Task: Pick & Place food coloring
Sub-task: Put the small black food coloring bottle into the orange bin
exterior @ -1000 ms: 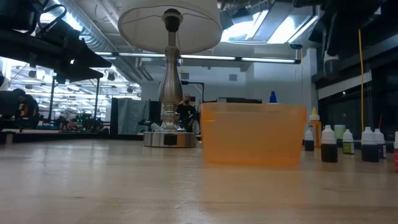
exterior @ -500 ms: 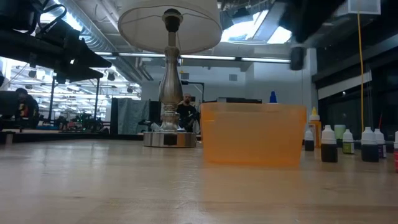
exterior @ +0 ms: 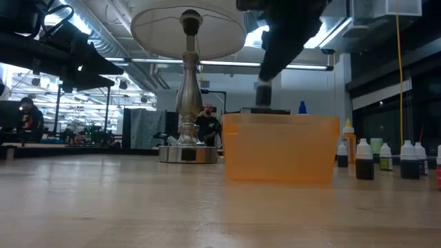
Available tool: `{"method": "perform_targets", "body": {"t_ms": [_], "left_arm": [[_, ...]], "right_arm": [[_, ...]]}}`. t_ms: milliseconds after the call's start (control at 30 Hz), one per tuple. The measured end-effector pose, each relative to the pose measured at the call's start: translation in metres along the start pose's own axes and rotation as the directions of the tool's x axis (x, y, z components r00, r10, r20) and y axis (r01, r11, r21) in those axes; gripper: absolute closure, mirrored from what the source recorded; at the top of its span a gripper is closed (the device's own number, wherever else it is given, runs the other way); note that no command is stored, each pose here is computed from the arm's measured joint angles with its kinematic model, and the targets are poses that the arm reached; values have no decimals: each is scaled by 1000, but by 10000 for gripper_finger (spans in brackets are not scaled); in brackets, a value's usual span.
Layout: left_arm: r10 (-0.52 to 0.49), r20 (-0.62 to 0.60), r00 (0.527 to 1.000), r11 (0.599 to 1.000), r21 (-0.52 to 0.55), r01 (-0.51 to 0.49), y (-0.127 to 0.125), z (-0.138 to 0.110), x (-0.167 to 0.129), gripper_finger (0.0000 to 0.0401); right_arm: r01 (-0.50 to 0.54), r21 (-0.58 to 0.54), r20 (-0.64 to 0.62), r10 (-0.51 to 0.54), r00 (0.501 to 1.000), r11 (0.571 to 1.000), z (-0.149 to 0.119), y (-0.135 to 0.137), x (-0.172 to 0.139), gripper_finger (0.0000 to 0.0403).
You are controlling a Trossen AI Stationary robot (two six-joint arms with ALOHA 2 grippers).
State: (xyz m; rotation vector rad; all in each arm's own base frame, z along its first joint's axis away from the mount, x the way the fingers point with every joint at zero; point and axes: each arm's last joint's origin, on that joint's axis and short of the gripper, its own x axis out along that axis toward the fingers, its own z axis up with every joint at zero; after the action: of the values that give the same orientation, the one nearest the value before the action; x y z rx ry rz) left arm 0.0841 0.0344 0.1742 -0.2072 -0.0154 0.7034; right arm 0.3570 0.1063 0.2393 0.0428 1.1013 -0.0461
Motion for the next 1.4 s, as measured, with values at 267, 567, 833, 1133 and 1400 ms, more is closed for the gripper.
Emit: {"method": "perform_targets", "body": {"t_ms": [267, 567, 833, 1133, 1400], "left_arm": [[0, 0, 1000, 1000, 0, 0, 0, 0, 0, 79], [0, 0, 1000, 1000, 0, 0, 0, 0, 0, 79], [0, 0, 1000, 1000, 0, 0, 0, 0, 0, 79], [0, -2, 1000, 1000, 1, 0, 0, 0, 0, 79], [0, -2, 1000, 1000, 1, 0, 0, 0, 0, 79]], "right_arm": [[9, -23, -22, -10, 1000, 1000, 1, 3, 27, 341], [27, -24, -32, -28, 999, 999, 0, 4, 42, 341], [21, -20, -1, -21, 1000, 1000, 3, 7, 52, 341], [20, -46, 2, -20, 1000, 999, 2, 8, 64, 341], [20, -54, -13, -20, 1000, 998, 0, 9, 73, 341]]}}
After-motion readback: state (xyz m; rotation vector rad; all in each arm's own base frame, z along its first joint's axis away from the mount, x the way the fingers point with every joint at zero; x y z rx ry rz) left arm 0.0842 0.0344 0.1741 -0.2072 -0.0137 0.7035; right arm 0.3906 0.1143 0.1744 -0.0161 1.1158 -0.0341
